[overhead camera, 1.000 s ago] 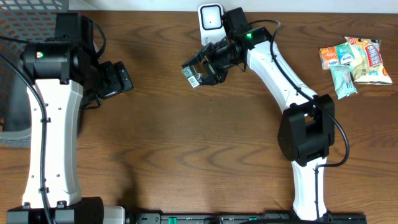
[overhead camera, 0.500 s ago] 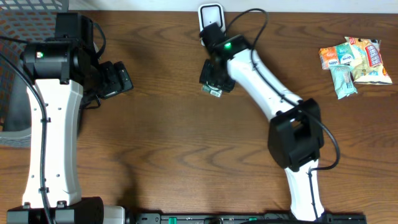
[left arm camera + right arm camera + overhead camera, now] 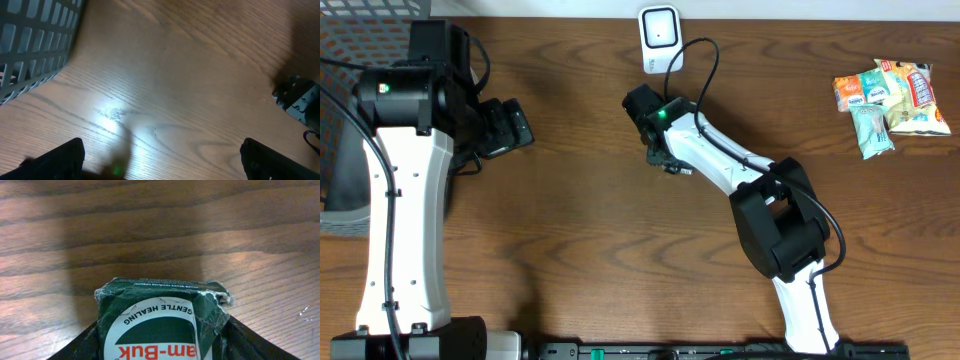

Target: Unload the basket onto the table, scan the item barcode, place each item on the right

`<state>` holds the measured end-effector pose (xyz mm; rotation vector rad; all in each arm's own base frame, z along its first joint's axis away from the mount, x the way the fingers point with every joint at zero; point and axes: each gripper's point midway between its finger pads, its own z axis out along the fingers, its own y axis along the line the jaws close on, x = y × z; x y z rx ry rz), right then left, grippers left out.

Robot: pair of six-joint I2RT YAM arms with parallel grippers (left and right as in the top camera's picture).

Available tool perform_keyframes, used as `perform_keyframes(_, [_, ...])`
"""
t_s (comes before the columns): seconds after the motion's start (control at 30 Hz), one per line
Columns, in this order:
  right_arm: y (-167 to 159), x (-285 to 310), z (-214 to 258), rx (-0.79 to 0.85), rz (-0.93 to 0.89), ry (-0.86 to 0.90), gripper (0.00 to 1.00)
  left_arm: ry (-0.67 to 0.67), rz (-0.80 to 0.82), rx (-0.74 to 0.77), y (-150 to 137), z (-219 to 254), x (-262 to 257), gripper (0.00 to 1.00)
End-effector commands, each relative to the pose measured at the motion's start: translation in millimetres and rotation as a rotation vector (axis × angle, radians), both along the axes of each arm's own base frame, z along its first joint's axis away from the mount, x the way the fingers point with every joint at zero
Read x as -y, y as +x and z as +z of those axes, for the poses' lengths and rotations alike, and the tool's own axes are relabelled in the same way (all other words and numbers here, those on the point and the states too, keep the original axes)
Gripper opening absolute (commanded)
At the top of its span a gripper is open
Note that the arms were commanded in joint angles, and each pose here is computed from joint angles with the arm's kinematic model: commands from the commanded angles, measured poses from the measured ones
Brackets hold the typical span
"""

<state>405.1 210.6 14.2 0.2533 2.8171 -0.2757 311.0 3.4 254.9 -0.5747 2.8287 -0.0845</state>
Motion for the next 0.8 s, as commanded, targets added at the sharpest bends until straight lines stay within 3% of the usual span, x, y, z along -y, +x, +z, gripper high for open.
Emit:
perform_keyframes(0.0, [5,7,5,0.027,-0.004,-0.029,0.78,-0.001,0.015,-0.010,-1,-2,-1,0.98])
perform_keyframes(0.27, [5,6,4,0.025,-0.005,-0.022,0.99,-0.001,0.015,-0.010,-1,-2,-1,0.98])
perform_keyframes(0.53, [2,-2,-6,-0.106,-0.030,0.200,0.98,-0.001,0.015,-0.010,-1,-2,-1,0.98])
perform_keyframes(0.77, [1,-2,-6,-0.203,0.089,0.342,0.93,-0.001,0.015,-0.010,-1,-2,-1,0.98])
